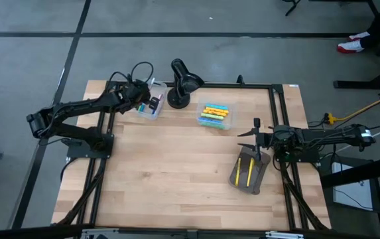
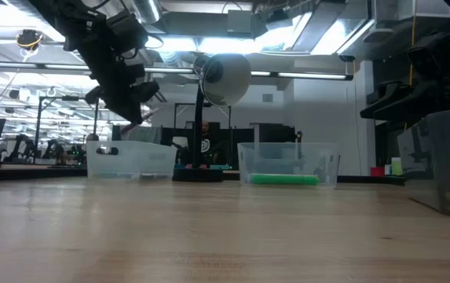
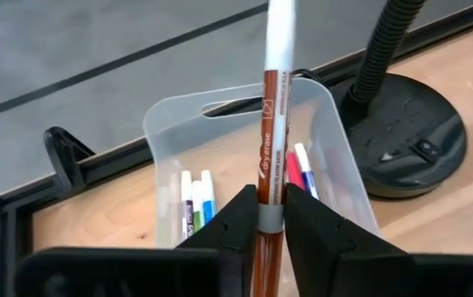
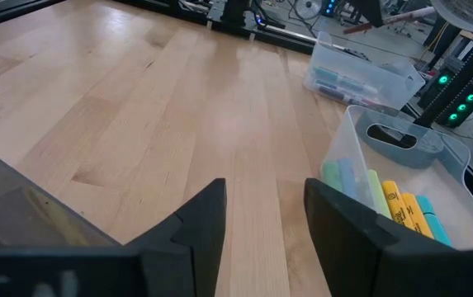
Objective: Pick & Place Markers
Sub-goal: Put the brown marker pen into the left transparent bin, then return to Home Position
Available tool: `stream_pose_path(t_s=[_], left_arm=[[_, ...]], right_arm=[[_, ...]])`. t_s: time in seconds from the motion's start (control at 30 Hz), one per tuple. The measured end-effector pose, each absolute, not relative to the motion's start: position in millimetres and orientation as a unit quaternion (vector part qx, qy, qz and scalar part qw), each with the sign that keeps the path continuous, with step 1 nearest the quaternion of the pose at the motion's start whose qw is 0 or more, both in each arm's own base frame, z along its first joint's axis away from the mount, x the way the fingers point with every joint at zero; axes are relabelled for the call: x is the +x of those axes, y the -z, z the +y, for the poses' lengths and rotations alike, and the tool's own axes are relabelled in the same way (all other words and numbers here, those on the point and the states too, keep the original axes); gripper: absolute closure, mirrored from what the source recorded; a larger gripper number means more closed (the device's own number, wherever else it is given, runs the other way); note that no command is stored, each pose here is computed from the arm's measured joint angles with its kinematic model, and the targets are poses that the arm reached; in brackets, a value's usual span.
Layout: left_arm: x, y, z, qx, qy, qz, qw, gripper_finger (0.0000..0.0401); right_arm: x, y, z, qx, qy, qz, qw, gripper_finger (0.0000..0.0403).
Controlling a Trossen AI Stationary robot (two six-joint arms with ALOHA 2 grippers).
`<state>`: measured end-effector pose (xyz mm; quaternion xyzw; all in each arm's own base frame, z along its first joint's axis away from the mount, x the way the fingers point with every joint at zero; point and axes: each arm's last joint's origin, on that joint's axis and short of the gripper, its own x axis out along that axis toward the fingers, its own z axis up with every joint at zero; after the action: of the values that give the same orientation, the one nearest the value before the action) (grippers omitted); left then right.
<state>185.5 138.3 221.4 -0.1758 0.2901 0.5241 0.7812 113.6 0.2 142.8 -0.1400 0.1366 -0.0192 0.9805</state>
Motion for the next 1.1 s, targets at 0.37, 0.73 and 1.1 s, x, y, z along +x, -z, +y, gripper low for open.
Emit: stream_pose_path(t_s=[0.37, 0.73, 1.1], left_arm=[[184, -222, 140, -0.159, -0.556, 0.282, 0.765, 0.0303], [187, -225, 141, -0.167, -0.547, 0.263, 0.777, 0.0298], [202, -219, 127, -0.087, -0.432, 0.263, 0.858, 0.0302]], right_arm=[[114, -143, 0, -0.140, 0.019, 0.136, 0.980, 0.0240], [114, -143, 0, -0.140, 0.019, 0.137, 0.980, 0.0240], [114, -143, 0, -0.140, 0.019, 0.137, 0.980, 0.0240]])
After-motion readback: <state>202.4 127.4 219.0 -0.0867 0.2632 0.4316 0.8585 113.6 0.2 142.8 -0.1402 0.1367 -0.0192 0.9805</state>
